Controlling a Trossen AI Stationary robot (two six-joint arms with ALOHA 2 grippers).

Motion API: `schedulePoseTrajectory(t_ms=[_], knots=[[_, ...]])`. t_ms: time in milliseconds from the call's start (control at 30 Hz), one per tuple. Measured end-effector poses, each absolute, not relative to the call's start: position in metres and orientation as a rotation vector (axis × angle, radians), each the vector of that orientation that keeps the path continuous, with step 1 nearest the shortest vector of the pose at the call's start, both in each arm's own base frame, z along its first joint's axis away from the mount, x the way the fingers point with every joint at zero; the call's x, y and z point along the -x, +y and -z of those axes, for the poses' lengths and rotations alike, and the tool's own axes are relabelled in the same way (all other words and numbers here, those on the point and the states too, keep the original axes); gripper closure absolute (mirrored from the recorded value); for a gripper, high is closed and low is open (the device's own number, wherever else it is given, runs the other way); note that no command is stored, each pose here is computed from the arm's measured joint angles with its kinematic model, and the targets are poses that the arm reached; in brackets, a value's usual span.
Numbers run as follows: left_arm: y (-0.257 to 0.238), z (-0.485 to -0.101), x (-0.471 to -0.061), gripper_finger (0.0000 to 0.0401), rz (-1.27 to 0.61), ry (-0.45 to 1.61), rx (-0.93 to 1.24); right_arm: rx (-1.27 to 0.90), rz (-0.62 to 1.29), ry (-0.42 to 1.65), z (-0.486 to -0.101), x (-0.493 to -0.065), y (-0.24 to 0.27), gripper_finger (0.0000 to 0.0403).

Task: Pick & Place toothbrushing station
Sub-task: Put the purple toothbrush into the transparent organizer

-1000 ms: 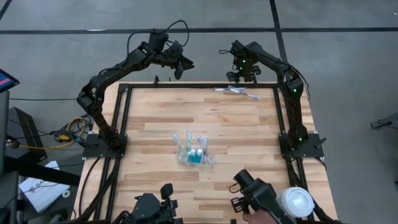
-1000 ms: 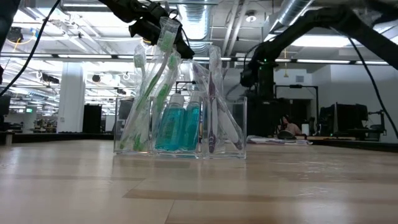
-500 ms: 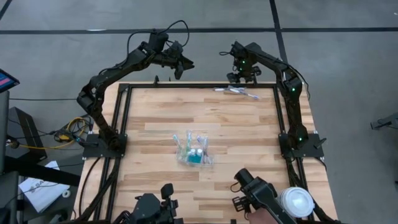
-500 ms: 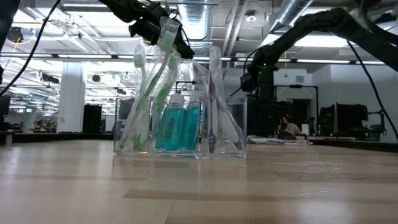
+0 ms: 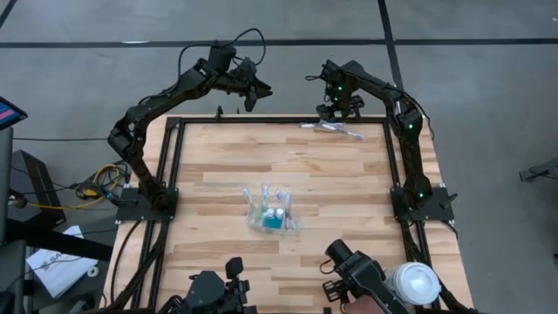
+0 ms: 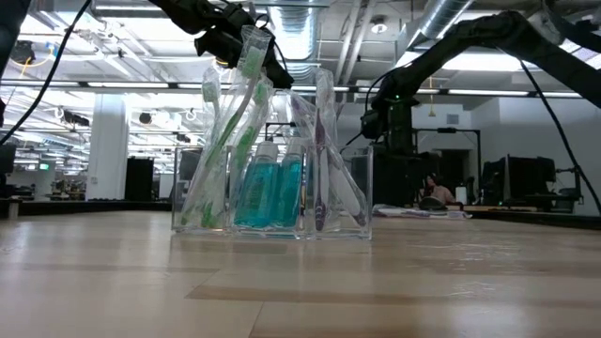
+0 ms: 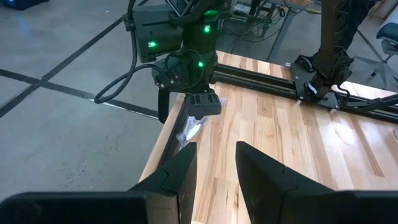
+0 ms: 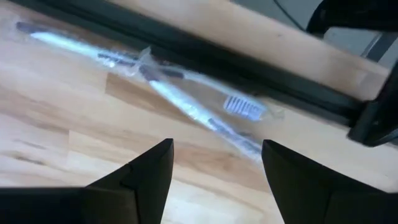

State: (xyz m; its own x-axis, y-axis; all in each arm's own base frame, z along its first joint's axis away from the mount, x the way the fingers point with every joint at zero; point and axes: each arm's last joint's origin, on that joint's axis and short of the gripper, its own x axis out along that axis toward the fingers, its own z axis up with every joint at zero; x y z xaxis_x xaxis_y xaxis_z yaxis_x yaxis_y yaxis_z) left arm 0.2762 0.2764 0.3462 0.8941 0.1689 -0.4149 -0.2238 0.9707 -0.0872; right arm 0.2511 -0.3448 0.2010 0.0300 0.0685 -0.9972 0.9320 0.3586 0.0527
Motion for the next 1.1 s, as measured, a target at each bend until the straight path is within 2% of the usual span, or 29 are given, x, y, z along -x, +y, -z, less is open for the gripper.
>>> schedulePoseTrajectory(t_ms=[167,400,600,800,1000,1100], knots=[[0.276,-0.346,-0.276,0.0295,-0.204,0.417,0.132,-1.027,0.823,1.402,-0.207,-0.258,-0.333,0.0168],[0.279,-0.347,-0.274,0.0295,-0.209,0.416,0.103,-0.99,0.781,1.436,-0.239,-0.273,-0.3,0.0168],[0.285,-0.347,-0.268,0.0295,-0.229,0.414,0.11,-0.95,0.738,1.554,-0.254,-0.284,-0.263,0.0168],[0.286,-0.347,-0.267,0.0295,-0.233,0.413,0.112,-0.905,0.745,1.645,-0.244,-0.291,-0.23,0.0168],[0.286,-0.347,-0.267,0.0295,-0.233,0.413,0.111,-0.88,0.831,1.793,-0.215,-0.271,-0.198,0.0168],[0.286,-0.347,-0.267,0.0295,-0.233,0.413,0.111,-0.886,0.905,1.703,-0.207,-0.26,-0.187,0.0168]])
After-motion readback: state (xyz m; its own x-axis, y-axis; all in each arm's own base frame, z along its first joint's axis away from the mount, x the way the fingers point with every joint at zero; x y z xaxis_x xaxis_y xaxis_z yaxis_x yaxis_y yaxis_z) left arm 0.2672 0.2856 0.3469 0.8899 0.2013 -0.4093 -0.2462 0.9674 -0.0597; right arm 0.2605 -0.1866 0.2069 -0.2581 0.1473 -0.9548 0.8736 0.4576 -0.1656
